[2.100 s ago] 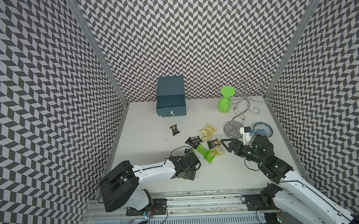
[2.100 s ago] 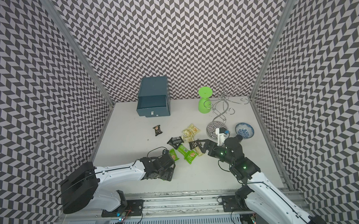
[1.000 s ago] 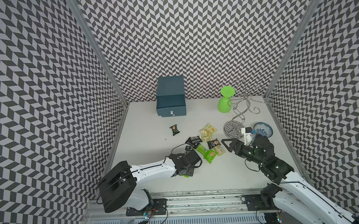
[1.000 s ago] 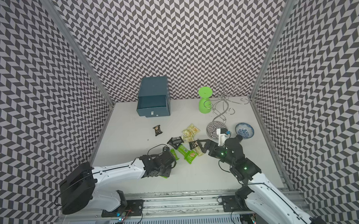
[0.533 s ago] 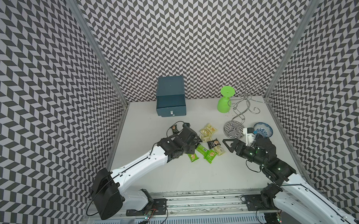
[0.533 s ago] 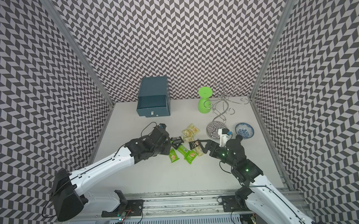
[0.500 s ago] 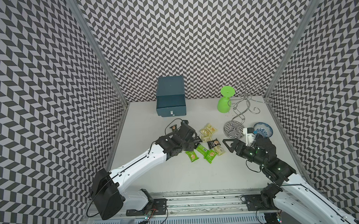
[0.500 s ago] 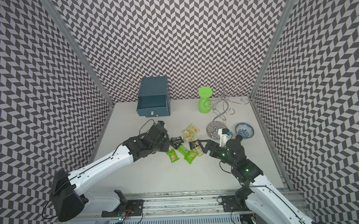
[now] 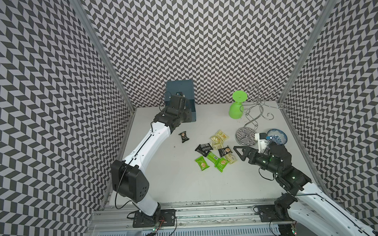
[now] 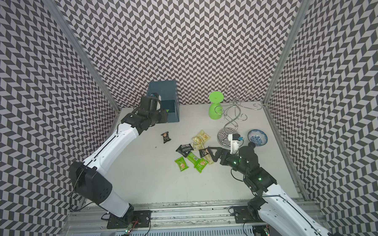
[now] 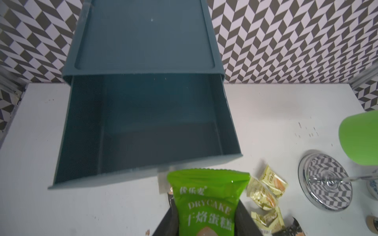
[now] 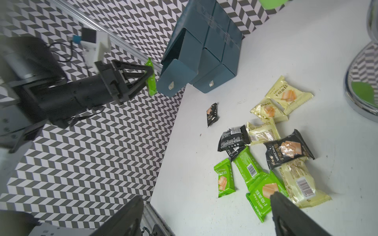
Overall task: Place the cookies into the drawer by color
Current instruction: Place the cookie in the drawer.
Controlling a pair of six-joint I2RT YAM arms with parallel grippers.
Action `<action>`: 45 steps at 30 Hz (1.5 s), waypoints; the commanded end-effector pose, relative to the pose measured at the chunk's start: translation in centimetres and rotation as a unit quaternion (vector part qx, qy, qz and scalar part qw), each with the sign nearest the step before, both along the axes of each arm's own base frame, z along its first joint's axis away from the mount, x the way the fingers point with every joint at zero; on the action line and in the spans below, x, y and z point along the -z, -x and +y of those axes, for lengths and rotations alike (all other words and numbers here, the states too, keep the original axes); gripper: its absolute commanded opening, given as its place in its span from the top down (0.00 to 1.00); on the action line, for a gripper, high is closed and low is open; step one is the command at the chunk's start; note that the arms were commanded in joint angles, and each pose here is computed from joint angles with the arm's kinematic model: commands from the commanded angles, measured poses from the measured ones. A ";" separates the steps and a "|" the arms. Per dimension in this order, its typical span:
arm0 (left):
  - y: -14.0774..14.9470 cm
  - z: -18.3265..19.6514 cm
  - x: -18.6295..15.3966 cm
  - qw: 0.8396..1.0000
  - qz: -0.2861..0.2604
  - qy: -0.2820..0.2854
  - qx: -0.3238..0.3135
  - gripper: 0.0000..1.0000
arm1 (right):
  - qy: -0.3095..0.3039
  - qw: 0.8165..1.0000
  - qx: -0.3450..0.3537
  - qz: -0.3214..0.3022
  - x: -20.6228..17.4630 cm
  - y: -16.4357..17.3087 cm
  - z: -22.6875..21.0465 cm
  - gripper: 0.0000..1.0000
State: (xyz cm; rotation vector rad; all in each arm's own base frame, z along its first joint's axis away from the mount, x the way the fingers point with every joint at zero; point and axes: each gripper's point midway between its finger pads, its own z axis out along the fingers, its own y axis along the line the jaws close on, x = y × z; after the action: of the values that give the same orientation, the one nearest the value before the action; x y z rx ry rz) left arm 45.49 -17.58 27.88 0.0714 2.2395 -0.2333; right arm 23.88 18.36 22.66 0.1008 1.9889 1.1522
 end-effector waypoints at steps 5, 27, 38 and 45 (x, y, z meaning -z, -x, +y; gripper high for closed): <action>-4.0 0.5 -3.1 0.999 -0.032 0.009 0.008 0.59 | -0.049 0.987 0.007 -0.153 -6.9 -0.6 0.0 0.01; -9.3 5.8 1.0 0.999 0.020 0.003 -0.043 0.60 | -0.036 0.989 0.035 -0.141 -6.5 -0.9 -0.9 0.00; -9.5 7.6 3.7 0.998 0.045 -0.001 -0.051 0.59 | -0.041 0.991 0.030 -0.127 -6.3 -0.7 -0.8 0.00; -10.8 8.1 5.1 0.996 0.060 -0.021 -0.058 0.59 | -0.040 0.991 0.037 -0.126 -6.4 -0.5 -1.1 0.00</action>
State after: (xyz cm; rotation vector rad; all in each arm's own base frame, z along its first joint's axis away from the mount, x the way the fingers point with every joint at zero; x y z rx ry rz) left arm 55.60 -9.88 23.16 -0.0610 2.3494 -0.1586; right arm 24.68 17.41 27.75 0.0641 1.7472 1.1256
